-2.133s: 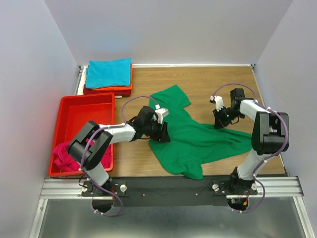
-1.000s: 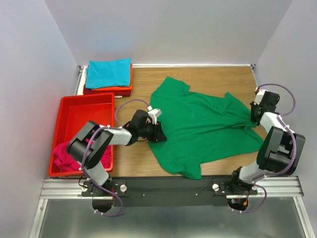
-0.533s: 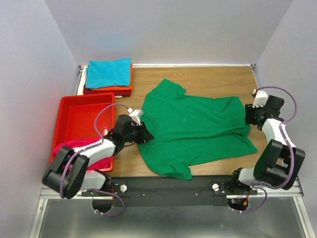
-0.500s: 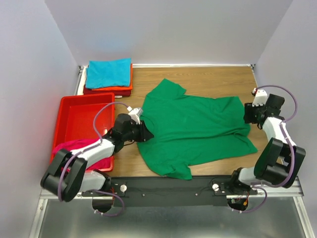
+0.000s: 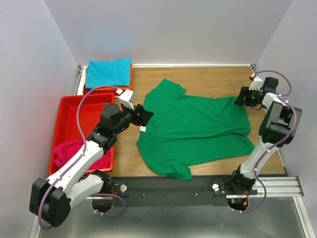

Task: Fold and stack the t-shirts
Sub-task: Flatten the tshirt out

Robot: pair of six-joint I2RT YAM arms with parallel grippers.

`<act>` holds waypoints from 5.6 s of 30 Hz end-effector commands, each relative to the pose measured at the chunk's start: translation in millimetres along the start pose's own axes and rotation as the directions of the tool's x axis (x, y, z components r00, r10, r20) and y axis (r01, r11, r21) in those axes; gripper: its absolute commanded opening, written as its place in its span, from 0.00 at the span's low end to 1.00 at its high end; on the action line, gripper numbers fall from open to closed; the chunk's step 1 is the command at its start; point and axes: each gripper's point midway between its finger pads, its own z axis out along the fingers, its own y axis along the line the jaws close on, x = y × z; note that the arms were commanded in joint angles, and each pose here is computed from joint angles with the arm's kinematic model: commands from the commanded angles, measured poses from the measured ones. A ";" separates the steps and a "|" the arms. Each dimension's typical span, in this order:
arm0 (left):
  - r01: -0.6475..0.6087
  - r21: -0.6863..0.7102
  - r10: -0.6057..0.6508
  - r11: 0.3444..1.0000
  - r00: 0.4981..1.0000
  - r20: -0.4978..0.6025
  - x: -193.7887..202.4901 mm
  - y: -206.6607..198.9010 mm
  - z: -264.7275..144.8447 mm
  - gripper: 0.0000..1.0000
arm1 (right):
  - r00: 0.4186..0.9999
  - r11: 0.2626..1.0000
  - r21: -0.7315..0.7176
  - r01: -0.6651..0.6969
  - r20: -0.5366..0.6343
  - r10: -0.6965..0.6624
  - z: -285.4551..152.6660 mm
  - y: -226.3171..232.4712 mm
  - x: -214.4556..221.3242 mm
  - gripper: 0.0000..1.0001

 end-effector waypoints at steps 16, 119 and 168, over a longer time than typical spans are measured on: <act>-0.087 -0.047 0.085 0.995 0.996 -0.029 5.8 13.7 -5.8 0.73 | 0.996 0.991 0.130 0.012 -0.090 0.000 66.7 -45.1 -13.3 0.58; -0.031 -0.268 -0.150 0.963 0.764 -0.627 135.4 195.3 182.6 0.19 | 0.996 0.999 -0.033 0.022 -0.086 -0.025 8.9 10.6 15.4 0.00; 0.015 -0.297 -0.195 0.955 0.785 -0.588 117.2 225.3 189.5 0.40 | 0.994 0.997 -0.083 0.003 -0.108 -0.012 15.5 15.7 23.5 0.00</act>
